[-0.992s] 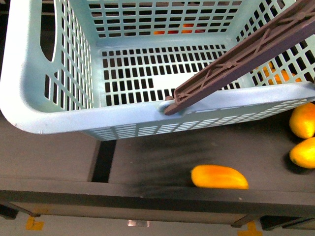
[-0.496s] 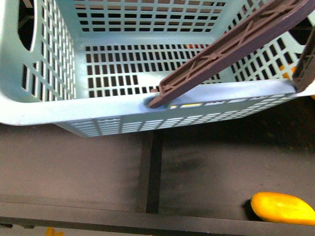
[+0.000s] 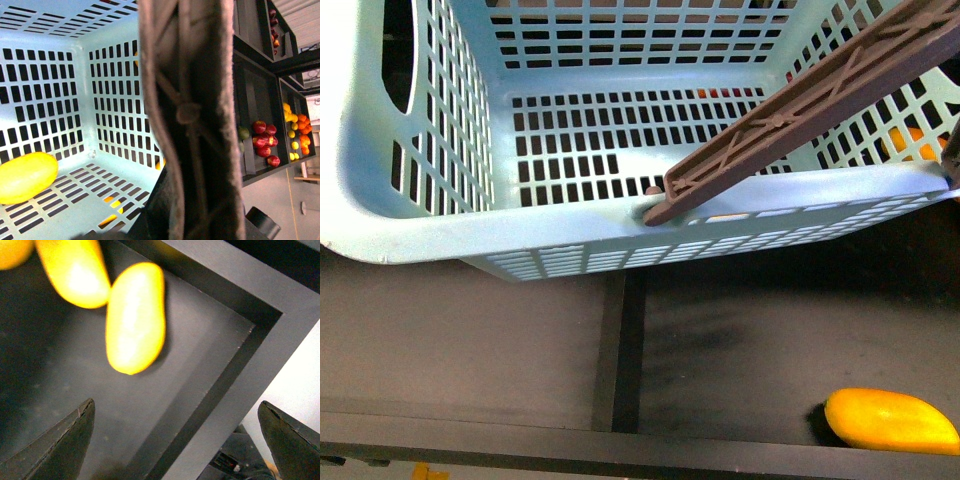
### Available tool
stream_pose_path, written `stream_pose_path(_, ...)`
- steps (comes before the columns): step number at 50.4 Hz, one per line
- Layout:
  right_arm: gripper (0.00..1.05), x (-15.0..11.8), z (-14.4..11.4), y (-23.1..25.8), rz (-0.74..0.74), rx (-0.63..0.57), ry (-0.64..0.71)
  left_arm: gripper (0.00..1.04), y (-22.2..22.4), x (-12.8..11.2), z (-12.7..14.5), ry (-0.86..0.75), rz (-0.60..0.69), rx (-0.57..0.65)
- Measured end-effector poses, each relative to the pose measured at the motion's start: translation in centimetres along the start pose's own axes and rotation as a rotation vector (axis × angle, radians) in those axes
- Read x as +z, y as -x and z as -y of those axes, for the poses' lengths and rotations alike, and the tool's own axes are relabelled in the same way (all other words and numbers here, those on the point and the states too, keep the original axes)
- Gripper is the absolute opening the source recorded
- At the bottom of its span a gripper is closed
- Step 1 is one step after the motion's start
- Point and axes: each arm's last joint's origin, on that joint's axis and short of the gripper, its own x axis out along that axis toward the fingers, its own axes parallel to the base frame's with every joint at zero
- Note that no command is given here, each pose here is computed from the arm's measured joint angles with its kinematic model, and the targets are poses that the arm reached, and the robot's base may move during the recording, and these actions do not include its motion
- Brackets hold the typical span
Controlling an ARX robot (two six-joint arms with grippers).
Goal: Pick lemon and mango into basket
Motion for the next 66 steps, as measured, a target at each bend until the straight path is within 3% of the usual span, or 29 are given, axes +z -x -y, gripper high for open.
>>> stream_pose_path(11,0.96,-0.8,1.4,-2.8,-0.057,-0.047,0.007,0.05,0.0,0.0,0.0,0.001,-0.010,-0.008)
stream_pose_path(23,0.96,0.2,1.2,-5.3,-0.049,-0.028,0.013,0.05,0.0,-0.1,0.1,0.000,-0.012,-0.010)
stream_pose_path(41,0.96,1.4,-0.3,-8.9,-0.057,-0.029,0.029,0.05,0.0,-0.1,0.0,-0.001,-0.008,-0.007)
stream_pose_path(52,0.96,2.1,-2.9,-10.9,-0.055,0.005,0.041,0.05,0.0,-0.1,0.1,0.000,-0.011,-0.009)
stream_pose_path(66,0.96,1.1,-4.4,-13.4,-0.093,-0.013,0.063,0.05,0.0,-0.1,0.0,-0.001,-0.008,-0.007)
